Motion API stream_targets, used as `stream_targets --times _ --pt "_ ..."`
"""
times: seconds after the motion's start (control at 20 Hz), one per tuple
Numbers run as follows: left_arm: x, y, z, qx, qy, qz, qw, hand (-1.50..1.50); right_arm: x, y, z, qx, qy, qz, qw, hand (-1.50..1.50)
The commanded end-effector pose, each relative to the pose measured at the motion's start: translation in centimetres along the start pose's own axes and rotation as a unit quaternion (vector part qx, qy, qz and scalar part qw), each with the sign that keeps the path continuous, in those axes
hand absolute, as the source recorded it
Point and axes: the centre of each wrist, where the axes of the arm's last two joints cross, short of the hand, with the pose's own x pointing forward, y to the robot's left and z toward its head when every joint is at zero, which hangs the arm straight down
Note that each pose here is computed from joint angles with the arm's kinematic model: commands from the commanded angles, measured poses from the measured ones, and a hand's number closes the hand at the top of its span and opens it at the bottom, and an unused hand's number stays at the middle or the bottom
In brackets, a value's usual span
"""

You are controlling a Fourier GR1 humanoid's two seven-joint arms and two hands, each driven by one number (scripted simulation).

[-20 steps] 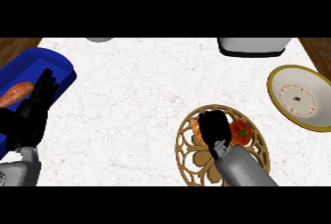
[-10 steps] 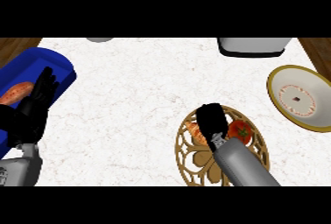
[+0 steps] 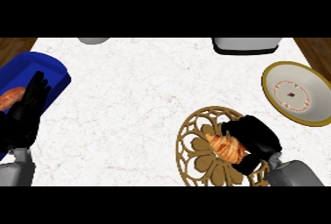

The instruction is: Pick the croissant from the placemat and place it in the bowl

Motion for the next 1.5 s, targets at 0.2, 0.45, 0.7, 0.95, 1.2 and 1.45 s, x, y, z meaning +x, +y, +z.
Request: stream_targets --times 0.2,0.45,0.7,0.95,1.2,1.45 --pt "-0.1 0.3 0.1 0.003 0.004 0.008 1.0 0.0 -6.5 -5.1 9.6 -0.183 -0.019 -0.006 0.983 1.5" --pt "0.0 0.5 0.6 -0.005 0.009 -0.005 0.9999 0.0 -6.7 -9.9 12.8 -0.296 -0.015 -0.096 0.95 1.5" --pt "-0.7 0.2 -1.1 -0.004 -0.009 -0.004 0.9999 0.0 -9.8 -13.1 16.7 -0.324 0.018 -0.13 0.937 1.5" --pt "1.2 -1.1 -0.9 -0.018 -0.009 0.011 0.9997 0.0 -13.1 -14.5 16.7 -0.315 0.03 -0.173 0.933 1.5" --pt "0.5 0.0 -0.4 -0.019 -0.009 0.003 0.9998 0.0 -18.2 -14.2 11.3 -0.302 0.056 -0.21 0.928 1.5" --pt "1.4 -0.7 -0.8 -0.024 -0.017 -0.002 0.9996 0.0 -21.0 -11.4 8.2 -0.297 0.05 -0.219 0.928 1.5"
